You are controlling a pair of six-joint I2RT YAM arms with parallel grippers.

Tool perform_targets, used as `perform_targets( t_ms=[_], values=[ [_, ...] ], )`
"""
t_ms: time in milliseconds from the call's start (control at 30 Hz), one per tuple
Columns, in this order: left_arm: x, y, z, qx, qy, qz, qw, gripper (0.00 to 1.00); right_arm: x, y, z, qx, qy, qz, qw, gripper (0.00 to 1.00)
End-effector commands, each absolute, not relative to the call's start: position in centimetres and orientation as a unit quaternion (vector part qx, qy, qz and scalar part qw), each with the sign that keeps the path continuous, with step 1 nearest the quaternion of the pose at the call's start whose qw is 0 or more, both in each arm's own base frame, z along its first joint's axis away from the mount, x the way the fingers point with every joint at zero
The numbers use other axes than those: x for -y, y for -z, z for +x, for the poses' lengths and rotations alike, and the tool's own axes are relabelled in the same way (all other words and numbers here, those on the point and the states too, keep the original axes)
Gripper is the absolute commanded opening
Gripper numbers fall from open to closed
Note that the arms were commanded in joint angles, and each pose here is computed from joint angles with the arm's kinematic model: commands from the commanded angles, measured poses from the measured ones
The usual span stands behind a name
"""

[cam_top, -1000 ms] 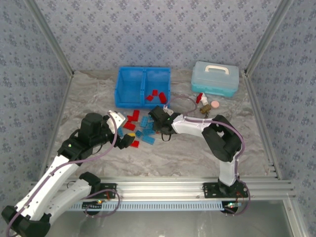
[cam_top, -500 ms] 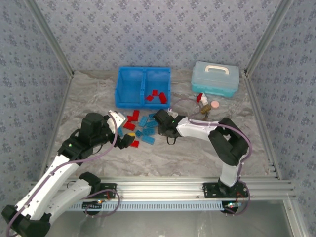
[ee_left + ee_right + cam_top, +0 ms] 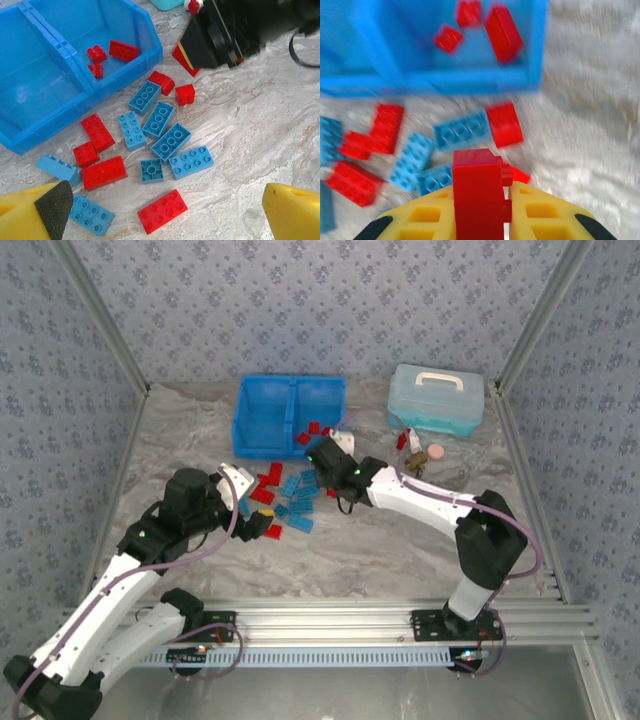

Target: Sort the legos into containers by color

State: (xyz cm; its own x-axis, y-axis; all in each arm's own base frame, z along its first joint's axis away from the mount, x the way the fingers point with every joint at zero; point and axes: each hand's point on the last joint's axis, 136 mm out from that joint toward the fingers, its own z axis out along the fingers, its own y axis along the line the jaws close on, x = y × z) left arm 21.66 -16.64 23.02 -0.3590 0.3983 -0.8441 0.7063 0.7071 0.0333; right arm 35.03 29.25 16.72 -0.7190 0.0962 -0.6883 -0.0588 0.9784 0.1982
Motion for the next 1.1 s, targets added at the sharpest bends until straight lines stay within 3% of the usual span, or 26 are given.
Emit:
perform_targets(
  t_ms=[0,200,533,867,1067],
  values=[
    [16.8,-23.7,21.5,-0.801,0.175,0.344,0.458,0.99,-29.8,-22.1,38.5,-0.89,-0.067,-0.048,0.449,0.25],
    [16.5,-24.1,21.5,-0.798,0.168,0.342,0.467,0.99,-30.7,-24.1,45.6,-0.878,-0.055,-0.05,0.473,0.25],
    [16.3,-24.2,21.5,-0.798,0.161,0.342,0.47,0.99,-31.6,-19.0,56.4,-0.893,-0.062,-0.018,0.445,0.25],
    [16.2,-24.3,21.4,-0.797,0.162,0.34,0.472,0.99,-32.3,-12.1,60.6,-0.903,-0.109,0.015,0.416,0.28],
    [16.3,-24.1,21.5,-0.798,0.163,0.34,0.471,0.99,-32.2,-14.2,60.3,-0.901,-0.112,0.009,0.419,0.41]
  ],
)
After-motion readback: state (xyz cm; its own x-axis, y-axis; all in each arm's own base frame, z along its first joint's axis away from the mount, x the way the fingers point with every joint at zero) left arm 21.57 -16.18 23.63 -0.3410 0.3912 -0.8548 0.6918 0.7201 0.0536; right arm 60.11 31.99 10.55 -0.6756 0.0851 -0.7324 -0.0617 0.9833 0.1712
